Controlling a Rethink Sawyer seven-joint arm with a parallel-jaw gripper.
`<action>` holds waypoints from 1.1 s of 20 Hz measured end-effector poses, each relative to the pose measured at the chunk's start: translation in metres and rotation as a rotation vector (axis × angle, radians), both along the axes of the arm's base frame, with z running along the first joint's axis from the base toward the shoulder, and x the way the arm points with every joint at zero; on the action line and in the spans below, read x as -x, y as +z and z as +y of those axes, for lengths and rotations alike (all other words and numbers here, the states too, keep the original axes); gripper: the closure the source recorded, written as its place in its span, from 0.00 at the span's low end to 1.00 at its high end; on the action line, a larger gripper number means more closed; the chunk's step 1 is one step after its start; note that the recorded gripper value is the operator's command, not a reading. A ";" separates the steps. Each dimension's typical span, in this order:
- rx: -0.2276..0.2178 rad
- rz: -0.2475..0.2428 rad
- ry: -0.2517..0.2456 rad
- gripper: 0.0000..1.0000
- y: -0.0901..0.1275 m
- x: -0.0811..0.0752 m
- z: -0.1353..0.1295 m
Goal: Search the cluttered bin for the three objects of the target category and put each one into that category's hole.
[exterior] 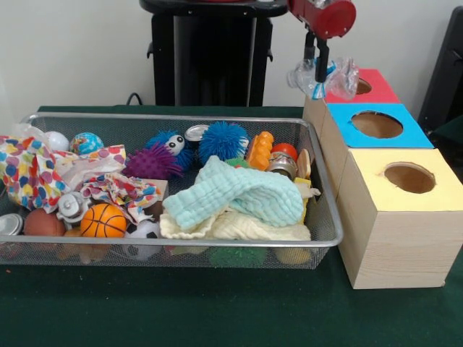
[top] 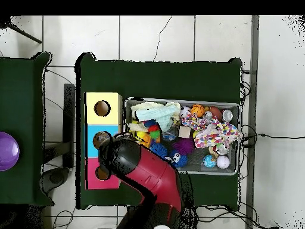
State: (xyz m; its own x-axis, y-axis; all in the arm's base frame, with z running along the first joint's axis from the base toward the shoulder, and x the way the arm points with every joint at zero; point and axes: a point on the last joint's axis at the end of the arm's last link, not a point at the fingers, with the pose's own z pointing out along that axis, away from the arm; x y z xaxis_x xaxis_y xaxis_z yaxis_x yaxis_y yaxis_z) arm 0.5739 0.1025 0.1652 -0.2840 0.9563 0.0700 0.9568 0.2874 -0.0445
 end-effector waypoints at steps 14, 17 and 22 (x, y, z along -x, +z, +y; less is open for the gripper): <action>0.024 0.029 -0.088 1.00 -0.028 -0.006 0.039; 0.029 0.029 -0.108 1.00 -0.032 -0.010 0.045; 0.027 0.027 -0.123 1.00 -0.031 -0.011 0.045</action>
